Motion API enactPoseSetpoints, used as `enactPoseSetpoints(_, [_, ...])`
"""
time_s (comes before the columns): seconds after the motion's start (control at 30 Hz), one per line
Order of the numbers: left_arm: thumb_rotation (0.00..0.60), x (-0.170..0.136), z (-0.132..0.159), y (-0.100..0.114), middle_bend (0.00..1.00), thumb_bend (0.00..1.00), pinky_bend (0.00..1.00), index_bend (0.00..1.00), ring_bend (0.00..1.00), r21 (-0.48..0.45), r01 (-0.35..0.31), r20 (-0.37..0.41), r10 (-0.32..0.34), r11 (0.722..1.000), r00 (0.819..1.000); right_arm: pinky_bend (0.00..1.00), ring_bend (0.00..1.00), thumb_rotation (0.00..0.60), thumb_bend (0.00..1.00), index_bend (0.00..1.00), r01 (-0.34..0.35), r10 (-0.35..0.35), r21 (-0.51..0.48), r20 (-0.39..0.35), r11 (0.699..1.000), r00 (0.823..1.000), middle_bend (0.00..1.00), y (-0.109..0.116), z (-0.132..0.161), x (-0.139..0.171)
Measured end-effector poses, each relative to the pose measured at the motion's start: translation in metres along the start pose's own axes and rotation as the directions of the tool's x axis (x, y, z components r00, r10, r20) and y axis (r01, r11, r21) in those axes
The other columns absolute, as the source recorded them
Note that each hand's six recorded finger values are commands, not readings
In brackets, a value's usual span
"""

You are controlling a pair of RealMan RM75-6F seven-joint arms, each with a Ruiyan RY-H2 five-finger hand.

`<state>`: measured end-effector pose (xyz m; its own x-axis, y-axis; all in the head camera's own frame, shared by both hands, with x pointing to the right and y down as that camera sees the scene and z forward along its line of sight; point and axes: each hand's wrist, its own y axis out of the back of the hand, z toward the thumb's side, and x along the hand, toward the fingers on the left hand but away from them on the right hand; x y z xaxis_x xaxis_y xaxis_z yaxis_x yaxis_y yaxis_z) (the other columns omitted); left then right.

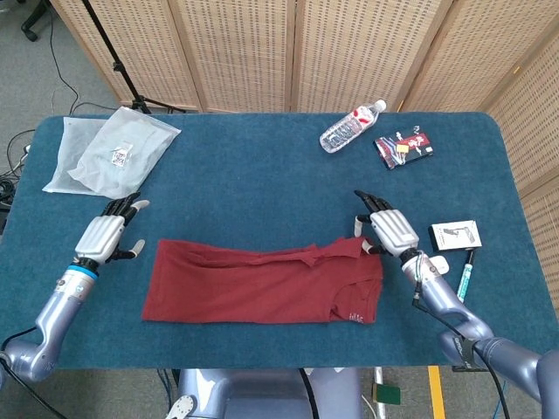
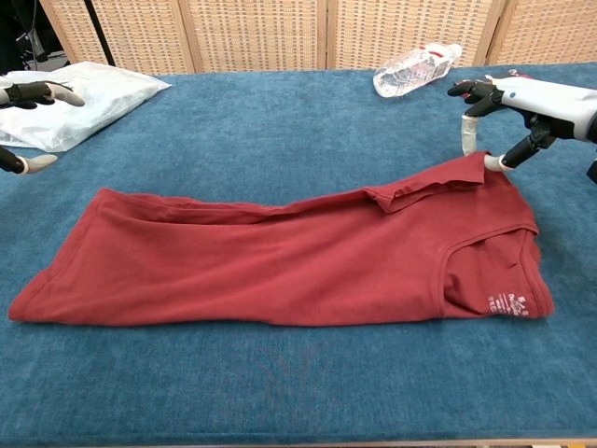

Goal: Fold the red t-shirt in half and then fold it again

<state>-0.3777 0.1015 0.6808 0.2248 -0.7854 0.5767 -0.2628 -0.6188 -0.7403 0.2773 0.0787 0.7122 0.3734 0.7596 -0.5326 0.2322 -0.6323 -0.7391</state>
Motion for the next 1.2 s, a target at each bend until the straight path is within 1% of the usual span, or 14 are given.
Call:
enactPoseSetpoints(0.03, [0.600,0.000,0.000,0.000,0.00,0.40,0.00,0.00,0.00,0.002,0.001,-0.001,-0.001,1.000,1.000,0.10,0.00,0.600,0.32,0.45,-0.004,0.004,0.006,0.011,1.000,1.000,0.00,-0.001,-0.002,-0.001])
enactPoseSetpoints(0.07, [0.600,-0.001,0.000,0.000,0.00,0.40,0.00,0.00,0.00,0.004,0.004,-0.002,-0.004,1.000,1.000,0.10,0.00,0.600,0.18,0.25,-0.011,0.010,0.012,0.020,1.000,1.000,0.00,-0.002,-0.004,-0.001])
enactPoseSetpoints(0.13, [0.600,-0.002,-0.001,0.000,0.00,0.41,0.00,0.00,0.00,0.008,0.008,-0.004,-0.008,1.000,1.000,0.10,0.00,0.600,0.02,0.02,-0.039,0.038,0.029,0.048,0.999,0.998,0.00,-0.006,-0.009,-0.001])
enactPoseSetpoints(0.17, [0.600,-0.002,-0.001,0.000,0.00,0.41,0.00,0.00,0.00,0.011,0.009,-0.005,-0.009,1.000,1.000,0.10,0.00,0.600,0.00,0.00,-0.055,0.052,0.034,0.063,0.998,0.997,0.00,-0.008,-0.011,-0.001])
enactPoseSetpoints(0.27, [0.600,-0.004,-0.001,0.000,0.00,0.41,0.00,0.00,0.00,0.018,0.016,-0.008,-0.016,1.000,1.000,0.10,0.00,0.600,0.00,0.00,-0.092,0.086,0.038,0.117,0.995,0.989,0.00,-0.011,-0.018,0.001])
enactPoseSetpoints(0.37, [0.600,-0.005,-0.002,0.001,0.00,0.41,0.00,0.00,0.00,0.022,0.013,-0.011,-0.013,1.000,1.000,0.10,0.00,0.600,0.00,0.00,-0.089,0.083,0.033,0.145,0.995,0.986,0.00,-0.008,-0.018,0.004])
enactPoseSetpoints(0.6, [0.600,-0.007,-0.005,0.003,0.00,0.41,0.00,0.00,0.00,0.041,0.006,-0.015,-0.006,0.999,1.000,0.10,0.00,0.600,0.00,0.00,0.011,-0.012,0.002,0.134,1.000,0.991,0.00,0.017,-0.010,0.015])
enactPoseSetpoints(0.77, [0.600,-0.009,-0.009,0.001,0.00,0.41,0.00,0.00,0.00,0.078,0.031,-0.029,-0.029,0.996,0.999,0.10,0.00,0.600,0.00,0.00,0.078,-0.080,0.020,0.096,0.997,0.992,0.00,0.038,-0.006,0.036])
enactPoseSetpoints(0.9, [0.600,-0.007,-0.010,-0.002,0.00,0.41,0.00,0.00,0.00,0.116,0.056,-0.039,-0.051,0.992,0.998,0.10,0.00,0.600,0.00,0.00,0.113,-0.116,0.044,0.059,0.993,0.992,0.00,0.047,-0.005,0.056])
enactPoseSetpoints(1.03, [0.600,-0.003,-0.005,-0.007,0.00,0.42,0.00,0.02,0.00,0.146,0.075,-0.038,-0.070,0.986,0.997,0.10,0.00,0.600,0.00,0.00,0.156,-0.157,0.078,0.009,0.985,0.988,0.00,0.052,-0.004,0.088])
enactPoseSetpoints(1.2, [0.600,0.004,0.004,-0.017,0.00,0.42,0.00,0.07,0.00,0.187,0.100,-0.044,-0.094,0.977,0.995,0.10,0.00,0.600,0.00,0.00,0.190,-0.187,0.105,-0.033,0.976,0.982,0.00,0.051,-0.004,0.135])
